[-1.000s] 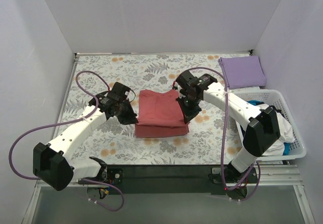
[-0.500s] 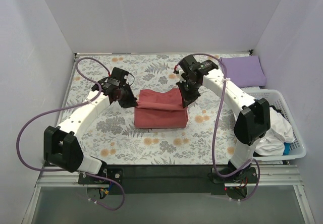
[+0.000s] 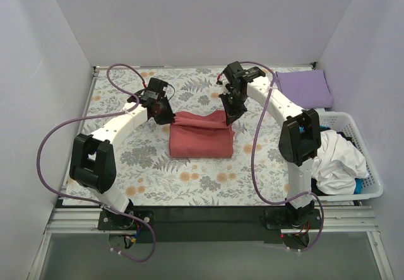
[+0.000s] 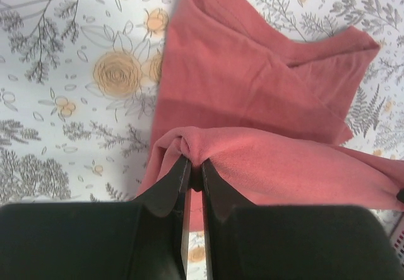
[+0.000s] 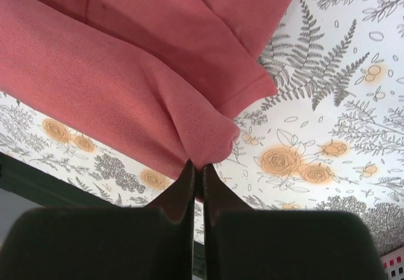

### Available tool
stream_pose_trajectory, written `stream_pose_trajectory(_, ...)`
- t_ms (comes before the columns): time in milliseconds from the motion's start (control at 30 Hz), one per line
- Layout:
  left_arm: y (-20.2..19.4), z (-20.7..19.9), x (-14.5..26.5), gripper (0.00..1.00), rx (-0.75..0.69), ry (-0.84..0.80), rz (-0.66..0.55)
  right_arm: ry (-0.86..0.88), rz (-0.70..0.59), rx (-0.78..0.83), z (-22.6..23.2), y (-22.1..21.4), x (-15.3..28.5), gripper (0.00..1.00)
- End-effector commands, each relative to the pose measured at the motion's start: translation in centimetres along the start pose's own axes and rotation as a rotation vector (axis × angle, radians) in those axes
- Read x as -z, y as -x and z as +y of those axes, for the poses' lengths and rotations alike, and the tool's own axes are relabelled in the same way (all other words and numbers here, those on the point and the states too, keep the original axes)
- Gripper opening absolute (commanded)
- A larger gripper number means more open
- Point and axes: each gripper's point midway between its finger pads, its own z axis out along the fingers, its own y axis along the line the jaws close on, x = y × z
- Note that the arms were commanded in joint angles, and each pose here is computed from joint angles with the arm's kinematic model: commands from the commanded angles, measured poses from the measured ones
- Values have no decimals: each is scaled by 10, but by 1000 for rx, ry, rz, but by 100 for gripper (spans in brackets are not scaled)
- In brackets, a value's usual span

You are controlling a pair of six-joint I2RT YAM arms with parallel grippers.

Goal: Fold and stack the t-shirts
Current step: Fold the tshirt

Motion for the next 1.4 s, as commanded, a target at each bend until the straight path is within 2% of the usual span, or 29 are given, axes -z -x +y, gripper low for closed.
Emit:
stream_pose_trajectory(0, 37, -5, -4, 0, -16, -5, -141, 12, -46, 5, -4, 20, 4, 1)
stream_pose_trajectory(300, 54, -7, -41, 0, -20, -25, -197, 9, -54, -43, -24, 34, -27, 1)
stream_pose_trajectory(433, 47, 1, -67, 0, -10, 6, -164, 1, -54, -69, -35, 35, -44, 1)
stream_pose_trajectory(700, 52, 4, -81, 1, 3, 14, -201, -37, -105, -88, -52, 43, -62, 1)
stream_pose_trajectory(733, 51, 4, -81, 5, 6, 13, -202, -42, -118, -87, -53, 45, -60, 1)
stream_pose_trajectory(833, 55, 1, -73, 15, 19, -3, -220, -41, -188, -66, -51, 57, -49, 15)
stream_pose_trajectory(867, 53, 1, -71, 23, 20, -6, -220, -38, -212, -58, -49, 60, -45, 25)
stream_pose_trajectory(933, 54, -3, -61, 35, 26, -34, -227, -29, -308, -32, -42, 73, -24, 34)
stream_pose_trajectory(967, 51, -2, -59, 53, 32, -38, -223, -43, -316, -34, -43, 69, -24, 39)
stream_pose_trajectory(1033, 52, -6, -45, 66, 47, -69, -236, -32, -446, -10, -31, 82, 4, 42)
stream_pose_trajectory(1100, 46, -3, -39, 77, 51, -75, -236, -19, -472, -2, -28, 70, 3, 47)
stream_pose_trajectory(1133, 50, -9, -24, 78, 51, -105, -259, 2, -550, 21, -21, 76, 20, 48)
stream_pose_trajectory(1200, 41, -5, -16, 77, 47, -116, -255, 56, -546, 39, -13, 57, 11, 49)
stream_pose_trajectory(1233, 35, -6, -12, 76, 39, -129, -252, 85, -613, 73, -6, 62, 24, 49)
stream_pose_trajectory(1267, 34, -15, -1, 74, 30, -182, -262, 142, -617, 101, 4, 57, 24, 50)
stream_pose_trajectory(1367, 2, -20, -4, 61, -9, -262, -181, 258, -583, 157, 19, 38, 9, 50)
